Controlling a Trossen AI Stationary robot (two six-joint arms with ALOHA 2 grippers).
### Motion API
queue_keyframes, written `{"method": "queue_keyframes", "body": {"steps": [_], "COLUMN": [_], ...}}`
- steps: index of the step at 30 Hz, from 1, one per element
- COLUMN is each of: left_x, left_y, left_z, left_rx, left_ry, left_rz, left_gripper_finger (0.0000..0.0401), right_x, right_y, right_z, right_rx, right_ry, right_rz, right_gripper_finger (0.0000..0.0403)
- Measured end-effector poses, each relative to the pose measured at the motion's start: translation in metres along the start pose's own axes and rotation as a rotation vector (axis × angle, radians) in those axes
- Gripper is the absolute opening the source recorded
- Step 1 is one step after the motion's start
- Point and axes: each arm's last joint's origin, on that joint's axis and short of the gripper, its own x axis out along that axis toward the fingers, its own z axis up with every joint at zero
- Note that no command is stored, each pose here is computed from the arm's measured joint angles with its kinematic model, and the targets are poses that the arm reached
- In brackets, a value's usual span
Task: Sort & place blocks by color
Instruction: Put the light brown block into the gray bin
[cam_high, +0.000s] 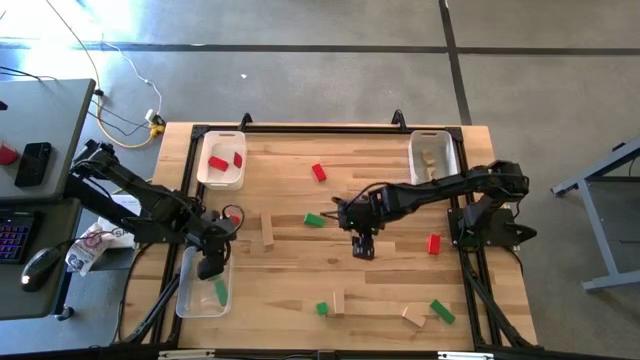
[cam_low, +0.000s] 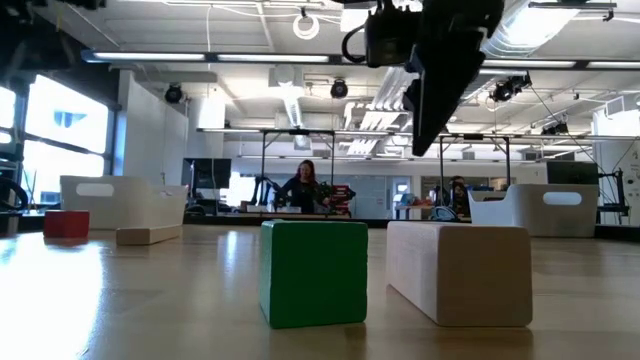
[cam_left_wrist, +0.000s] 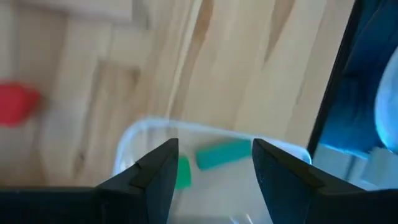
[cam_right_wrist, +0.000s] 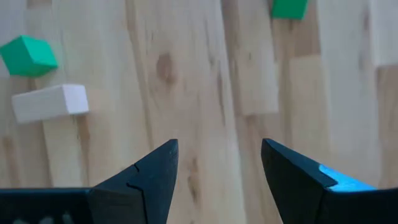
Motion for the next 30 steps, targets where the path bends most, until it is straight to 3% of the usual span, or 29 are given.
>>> {"method": "queue_keyframes", "body": {"steps": [6,14,24,30], "left_x": [-0.012,-0.016,-0.020,-0.023], "left_y": [0.002,0.015,0.027,0.035], "left_z": [0.014,0.028,0.048,0.057], "left_rx": [0.080,0.141,0.196,0.220], "left_ry": [-0.134,-0.225,-0.327,-0.344], "left_rz": [0.061,0.181,0.194,0.179], "left_gripper_finger": [0.0193,0.0193,0.0193,0.0193], "right_x": [0.001,-0.001,-0.001,0.018], "right_y": [0.019,0.034,0.040,0.029], "right_z": [-0.013,-0.040,-0.070,-0.101], "right_rx": [0.032,0.076,0.126,0.195], "right_ry": [0.057,0.165,0.279,0.449], "right_rz": [-0.029,-0.277,-0.463,-0.477], "right_gripper_finger": [0.0217,0.0217,0.0217,0.0217]}}
